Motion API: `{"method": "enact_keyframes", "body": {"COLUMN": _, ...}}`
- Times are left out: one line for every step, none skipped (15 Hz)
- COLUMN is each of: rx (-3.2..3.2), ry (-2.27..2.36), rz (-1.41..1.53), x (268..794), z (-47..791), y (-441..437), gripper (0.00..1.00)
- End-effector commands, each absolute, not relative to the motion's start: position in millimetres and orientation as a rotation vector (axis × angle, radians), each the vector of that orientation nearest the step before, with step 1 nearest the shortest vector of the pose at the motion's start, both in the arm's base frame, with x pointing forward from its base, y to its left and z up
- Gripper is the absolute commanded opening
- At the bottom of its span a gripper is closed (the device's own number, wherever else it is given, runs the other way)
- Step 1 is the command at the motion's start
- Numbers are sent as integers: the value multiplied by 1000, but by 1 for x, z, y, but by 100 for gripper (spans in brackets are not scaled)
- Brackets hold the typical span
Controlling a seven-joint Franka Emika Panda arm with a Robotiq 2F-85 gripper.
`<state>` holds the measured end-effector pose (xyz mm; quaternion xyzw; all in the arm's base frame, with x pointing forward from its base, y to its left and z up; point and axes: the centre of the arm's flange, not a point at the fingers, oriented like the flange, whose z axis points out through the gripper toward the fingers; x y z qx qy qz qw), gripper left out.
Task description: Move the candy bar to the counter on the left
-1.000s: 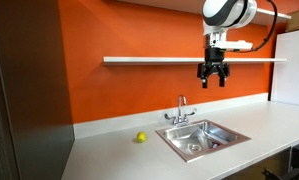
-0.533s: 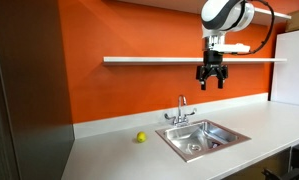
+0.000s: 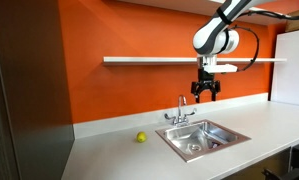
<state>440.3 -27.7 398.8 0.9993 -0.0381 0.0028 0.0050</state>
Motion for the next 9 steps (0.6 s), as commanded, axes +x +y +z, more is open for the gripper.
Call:
{"method": "enact_keyframes", "body": {"rx": 3111, "ry": -159, "rz": 10, "x": 486, "z": 372, "y": -44, "gripper": 100}}
{"method": "enact_keyframes", "body": {"rx": 3108, "ry": -175, "rz": 12, "x": 493, "z": 364, "y": -47, "gripper": 100}}
{"method": "enact_keyframes", "body": {"rx": 3106, "ry": -192, "rz": 10, "x": 500, "z": 354, "y": -52, "gripper": 100}}
{"method": "enact_keyframes", "body": {"rx": 3104, "ry": -211, "rz": 9, "x": 507, "z": 343, "y": -57, "gripper": 100}}
{"method": "enact_keyframes", "body": {"rx": 3103, "ry": -226, "rz": 4, "x": 512, "z": 334, "y": -61, "gripper": 100}}
{"method": "enact_keyframes", "body": {"rx": 3101, "ry": -245, "rz": -3, "x": 518, "z": 321, "y": -66, "gripper": 100}}
{"method": "enact_keyframes", "body": {"rx": 3099, "ry": -262, "rz": -9, "x": 522, "z": 311, "y": -70, "gripper": 100}}
{"method": "enact_keyframes", "body": {"rx": 3099, "ry": -273, "rz": -19, "x": 527, "z": 301, "y": -73, "gripper": 100}}
{"method": "enact_keyframes", "body": {"rx": 3095, "ry": -286, "rz": -26, "x": 531, "z": 290, "y": -77, "gripper": 100}}
